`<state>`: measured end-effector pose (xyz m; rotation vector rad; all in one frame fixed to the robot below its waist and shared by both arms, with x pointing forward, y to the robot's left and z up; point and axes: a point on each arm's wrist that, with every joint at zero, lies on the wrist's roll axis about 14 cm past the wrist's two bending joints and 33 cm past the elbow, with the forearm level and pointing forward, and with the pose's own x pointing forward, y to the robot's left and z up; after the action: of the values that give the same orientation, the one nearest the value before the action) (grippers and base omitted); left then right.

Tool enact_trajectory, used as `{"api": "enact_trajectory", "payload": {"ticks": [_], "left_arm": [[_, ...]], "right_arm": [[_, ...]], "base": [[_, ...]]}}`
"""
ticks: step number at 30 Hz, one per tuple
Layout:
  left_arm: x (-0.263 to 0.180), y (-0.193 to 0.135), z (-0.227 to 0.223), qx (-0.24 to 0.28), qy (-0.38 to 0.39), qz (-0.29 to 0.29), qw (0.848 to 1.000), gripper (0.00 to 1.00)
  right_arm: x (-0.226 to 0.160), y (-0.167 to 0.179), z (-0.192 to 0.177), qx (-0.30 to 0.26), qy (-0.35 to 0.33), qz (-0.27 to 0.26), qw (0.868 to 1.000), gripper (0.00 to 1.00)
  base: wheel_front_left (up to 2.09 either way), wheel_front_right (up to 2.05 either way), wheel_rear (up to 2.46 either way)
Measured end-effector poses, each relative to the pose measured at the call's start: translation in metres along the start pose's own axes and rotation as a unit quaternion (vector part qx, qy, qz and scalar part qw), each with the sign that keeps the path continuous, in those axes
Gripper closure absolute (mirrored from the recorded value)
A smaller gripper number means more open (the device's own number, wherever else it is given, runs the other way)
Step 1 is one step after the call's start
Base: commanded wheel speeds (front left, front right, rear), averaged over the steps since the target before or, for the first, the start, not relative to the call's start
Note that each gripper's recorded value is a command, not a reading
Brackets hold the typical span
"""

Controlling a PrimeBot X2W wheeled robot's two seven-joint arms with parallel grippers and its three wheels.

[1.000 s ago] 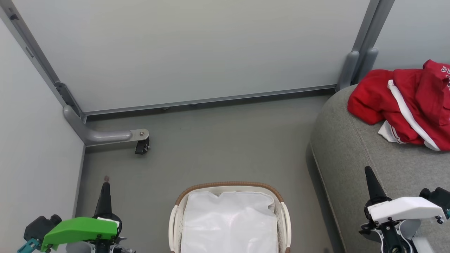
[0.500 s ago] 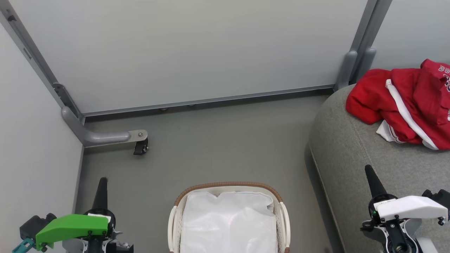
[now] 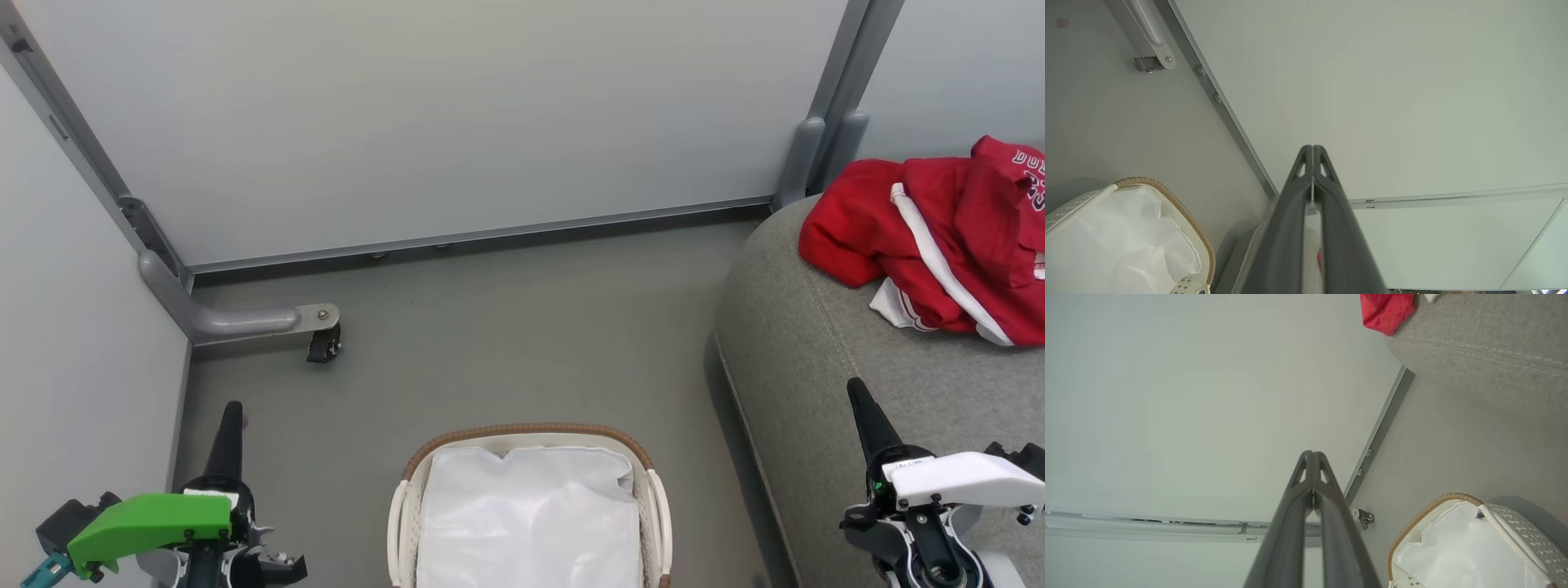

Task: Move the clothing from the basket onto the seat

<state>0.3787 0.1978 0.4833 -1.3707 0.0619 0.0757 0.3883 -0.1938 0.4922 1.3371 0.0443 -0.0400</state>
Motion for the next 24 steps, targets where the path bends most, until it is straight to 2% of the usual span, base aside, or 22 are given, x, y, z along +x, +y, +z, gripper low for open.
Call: {"api": "enact_trajectory", "payload": {"ticks": [24], "left_arm": [[0.005,-0.014,0.004,-0.081,0.005,-0.028,0.996,1.00]], "right_arm": [[-0.001,0.008,0.006,0.094,0.000,0.017,0.995,1.00]], "base": [[0.00,0.00,0.00]]}}
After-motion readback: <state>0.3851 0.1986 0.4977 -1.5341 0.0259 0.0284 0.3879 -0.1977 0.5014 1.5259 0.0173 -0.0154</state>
